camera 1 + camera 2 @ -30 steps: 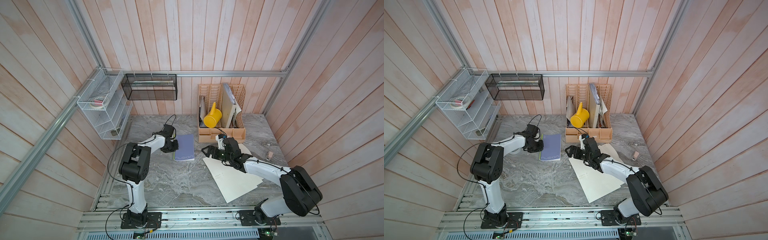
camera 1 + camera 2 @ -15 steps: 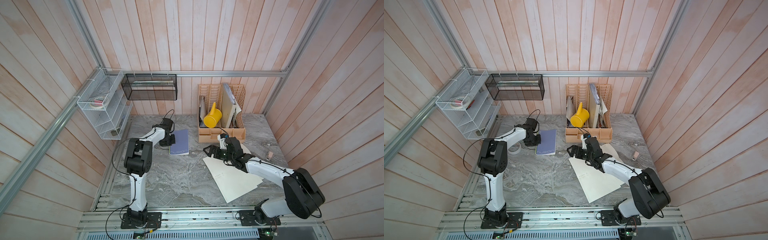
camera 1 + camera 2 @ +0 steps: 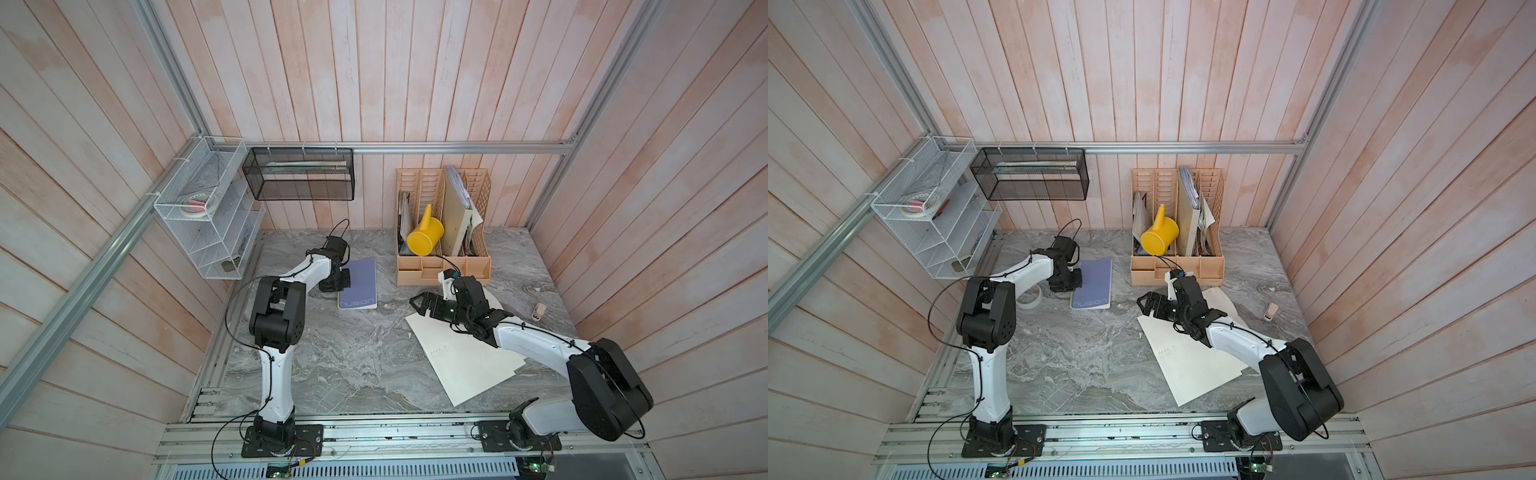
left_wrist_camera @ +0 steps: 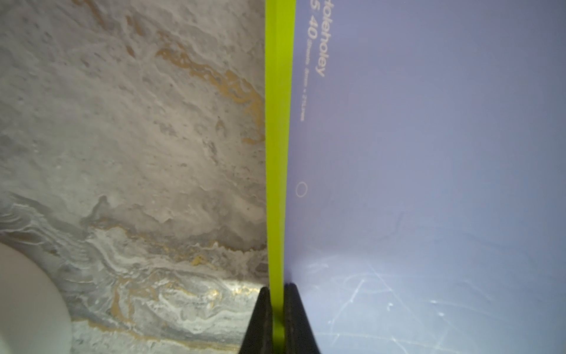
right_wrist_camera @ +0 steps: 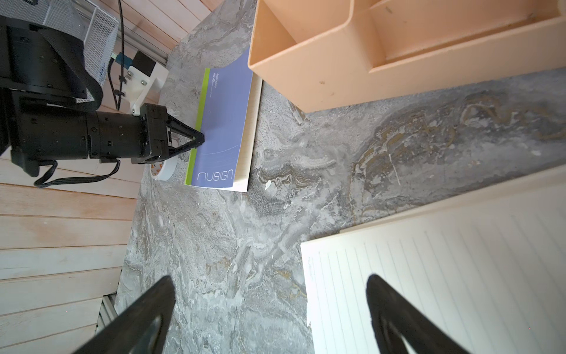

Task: Close the notebook
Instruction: Move the notebook to the center of the board, then close the notebook at the center of the board.

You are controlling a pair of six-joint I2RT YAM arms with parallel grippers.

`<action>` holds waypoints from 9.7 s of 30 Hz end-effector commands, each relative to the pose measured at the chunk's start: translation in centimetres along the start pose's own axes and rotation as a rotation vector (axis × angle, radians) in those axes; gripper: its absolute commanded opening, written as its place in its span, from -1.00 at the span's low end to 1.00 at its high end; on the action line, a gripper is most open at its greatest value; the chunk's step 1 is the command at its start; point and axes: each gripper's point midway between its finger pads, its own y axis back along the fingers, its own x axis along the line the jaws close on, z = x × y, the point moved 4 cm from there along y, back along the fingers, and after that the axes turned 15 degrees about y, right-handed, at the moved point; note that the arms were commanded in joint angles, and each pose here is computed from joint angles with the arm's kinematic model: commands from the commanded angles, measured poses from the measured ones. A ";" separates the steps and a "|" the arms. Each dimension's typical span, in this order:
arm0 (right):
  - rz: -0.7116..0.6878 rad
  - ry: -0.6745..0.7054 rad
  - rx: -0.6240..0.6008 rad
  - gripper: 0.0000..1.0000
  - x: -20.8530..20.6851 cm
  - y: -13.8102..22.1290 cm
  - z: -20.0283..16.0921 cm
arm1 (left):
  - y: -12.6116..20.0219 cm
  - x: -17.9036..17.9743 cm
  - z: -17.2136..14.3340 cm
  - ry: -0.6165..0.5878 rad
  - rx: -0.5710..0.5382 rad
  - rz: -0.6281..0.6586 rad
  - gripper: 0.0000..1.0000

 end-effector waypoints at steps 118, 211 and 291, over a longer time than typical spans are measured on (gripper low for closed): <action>-0.389 -0.410 0.024 0.96 -9.8 8.7 -13.3 | 2.1 -12.1 -23.0 0.416 0.421 -0.859 -0.14; 0.093 -0.154 0.096 0.97 6.9 -0.8 -9.9 | 15.4 8.5 -22.4 0.479 -0.290 -0.430 -1.00; 0.132 -0.058 0.250 0.97 3.8 -6.4 -13.3 | 11.8 -0.3 -17.1 0.108 0.139 -0.798 -0.11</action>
